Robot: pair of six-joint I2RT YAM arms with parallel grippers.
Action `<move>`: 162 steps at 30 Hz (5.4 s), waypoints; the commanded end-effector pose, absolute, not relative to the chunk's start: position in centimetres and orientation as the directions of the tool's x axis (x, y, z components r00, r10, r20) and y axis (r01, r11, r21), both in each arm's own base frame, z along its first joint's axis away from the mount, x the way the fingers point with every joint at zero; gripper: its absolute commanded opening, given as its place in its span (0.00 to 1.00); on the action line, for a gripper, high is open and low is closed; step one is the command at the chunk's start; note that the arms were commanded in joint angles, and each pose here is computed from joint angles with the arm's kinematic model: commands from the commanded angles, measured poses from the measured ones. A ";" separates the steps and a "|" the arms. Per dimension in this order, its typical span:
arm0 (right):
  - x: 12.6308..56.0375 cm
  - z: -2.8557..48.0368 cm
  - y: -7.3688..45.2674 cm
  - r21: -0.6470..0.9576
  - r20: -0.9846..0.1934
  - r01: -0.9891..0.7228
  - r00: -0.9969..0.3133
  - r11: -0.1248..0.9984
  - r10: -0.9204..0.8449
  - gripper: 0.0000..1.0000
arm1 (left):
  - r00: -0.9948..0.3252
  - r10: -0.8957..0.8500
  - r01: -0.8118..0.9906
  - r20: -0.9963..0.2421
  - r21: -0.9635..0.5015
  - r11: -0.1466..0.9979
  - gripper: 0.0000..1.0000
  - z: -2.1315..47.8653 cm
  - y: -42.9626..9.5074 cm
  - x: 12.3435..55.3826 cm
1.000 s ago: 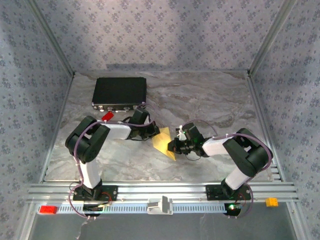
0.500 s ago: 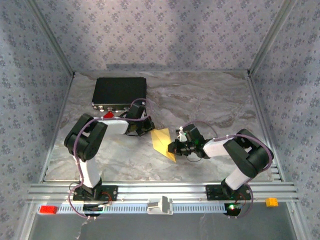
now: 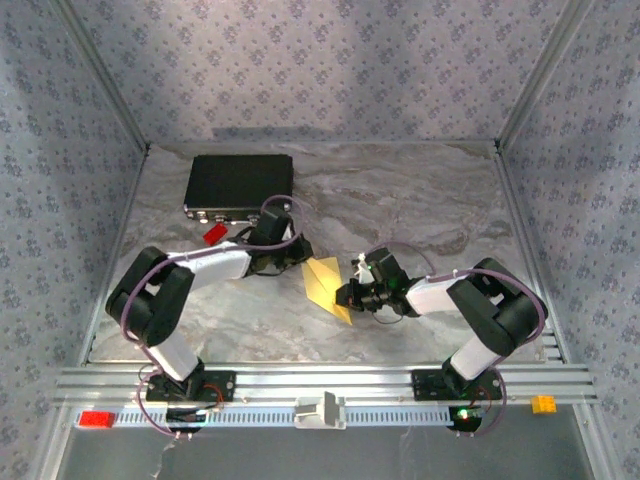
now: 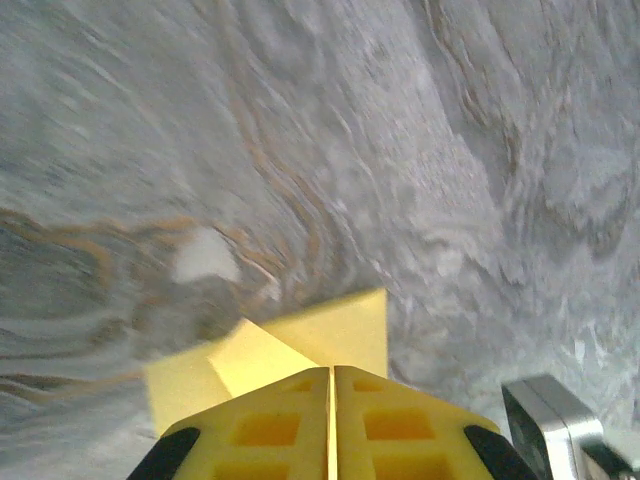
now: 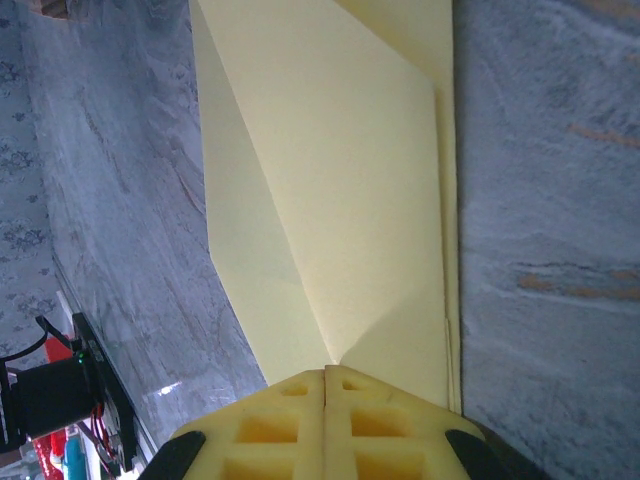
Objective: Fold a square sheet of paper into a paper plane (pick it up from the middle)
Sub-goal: Fourth fold the wing at the center of the table.
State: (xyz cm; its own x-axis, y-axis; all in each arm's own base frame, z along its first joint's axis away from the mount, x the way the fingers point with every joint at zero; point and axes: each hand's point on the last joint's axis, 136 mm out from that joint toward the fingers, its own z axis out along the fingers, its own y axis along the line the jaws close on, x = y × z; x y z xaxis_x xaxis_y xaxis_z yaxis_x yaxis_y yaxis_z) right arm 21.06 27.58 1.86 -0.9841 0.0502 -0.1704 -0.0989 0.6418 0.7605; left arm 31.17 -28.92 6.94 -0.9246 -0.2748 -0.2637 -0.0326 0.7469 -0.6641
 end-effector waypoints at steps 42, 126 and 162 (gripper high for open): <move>19.0 0.7 26.5 0.682 -0.097 -0.038 -0.995 0.730 0.038 0.00 | -0.970 -0.192 -0.066 -0.147 -0.606 0.793 0.03 -1.2 -28.7 26.1; 17.2 -2.1 23.0 0.610 -0.035 0.040 -0.996 0.791 0.077 0.00 | -0.936 -0.310 -0.143 -0.165 -0.626 0.766 0.02 1.8 -26.7 32.3; 18.8 7.9 21.3 0.622 -0.310 -0.095 -0.941 0.777 0.133 0.13 | -0.908 -0.199 0.098 -0.370 -0.646 0.757 0.09 11.8 -26.3 24.2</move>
